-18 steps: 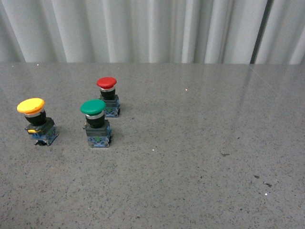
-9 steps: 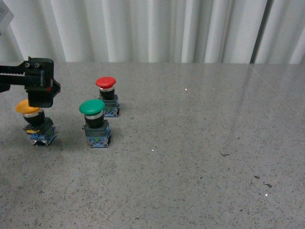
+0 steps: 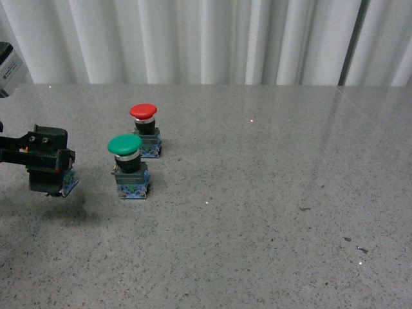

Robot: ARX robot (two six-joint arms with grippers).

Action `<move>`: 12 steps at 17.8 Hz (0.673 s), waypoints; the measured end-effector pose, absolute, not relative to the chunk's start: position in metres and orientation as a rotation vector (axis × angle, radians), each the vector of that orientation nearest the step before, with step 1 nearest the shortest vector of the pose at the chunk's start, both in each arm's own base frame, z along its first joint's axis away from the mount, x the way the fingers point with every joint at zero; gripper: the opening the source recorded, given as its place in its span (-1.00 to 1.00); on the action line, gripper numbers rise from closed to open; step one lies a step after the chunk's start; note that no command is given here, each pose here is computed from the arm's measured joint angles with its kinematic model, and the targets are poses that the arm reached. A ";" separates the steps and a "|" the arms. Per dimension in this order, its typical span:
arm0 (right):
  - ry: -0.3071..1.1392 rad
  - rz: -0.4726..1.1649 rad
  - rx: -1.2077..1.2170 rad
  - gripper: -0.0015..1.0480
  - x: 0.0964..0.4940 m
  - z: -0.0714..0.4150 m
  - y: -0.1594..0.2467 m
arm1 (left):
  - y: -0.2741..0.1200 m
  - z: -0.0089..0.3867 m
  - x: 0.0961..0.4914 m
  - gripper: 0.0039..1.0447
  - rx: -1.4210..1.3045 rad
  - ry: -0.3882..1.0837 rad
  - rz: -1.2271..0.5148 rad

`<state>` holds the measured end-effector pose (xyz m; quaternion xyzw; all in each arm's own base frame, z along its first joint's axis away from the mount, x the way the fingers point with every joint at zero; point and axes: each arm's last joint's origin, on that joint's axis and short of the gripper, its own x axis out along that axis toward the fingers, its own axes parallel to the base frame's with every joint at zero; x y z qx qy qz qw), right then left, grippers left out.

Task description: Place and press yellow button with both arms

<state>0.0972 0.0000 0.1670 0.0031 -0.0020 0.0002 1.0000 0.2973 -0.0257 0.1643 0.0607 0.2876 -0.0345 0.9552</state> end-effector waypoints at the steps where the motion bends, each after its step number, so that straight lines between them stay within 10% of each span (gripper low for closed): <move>1: -0.004 0.000 0.006 0.87 0.097 0.167 0.000 | -0.025 0.165 0.298 0.35 0.126 0.578 -0.069; 5: -0.004 0.000 0.006 0.87 0.097 0.167 0.000 | -0.026 0.167 0.298 -0.34 0.151 0.564 -0.074; 12: -0.004 0.000 0.006 0.87 0.097 0.167 0.000 | -0.057 0.222 0.274 -0.38 0.195 0.411 -0.140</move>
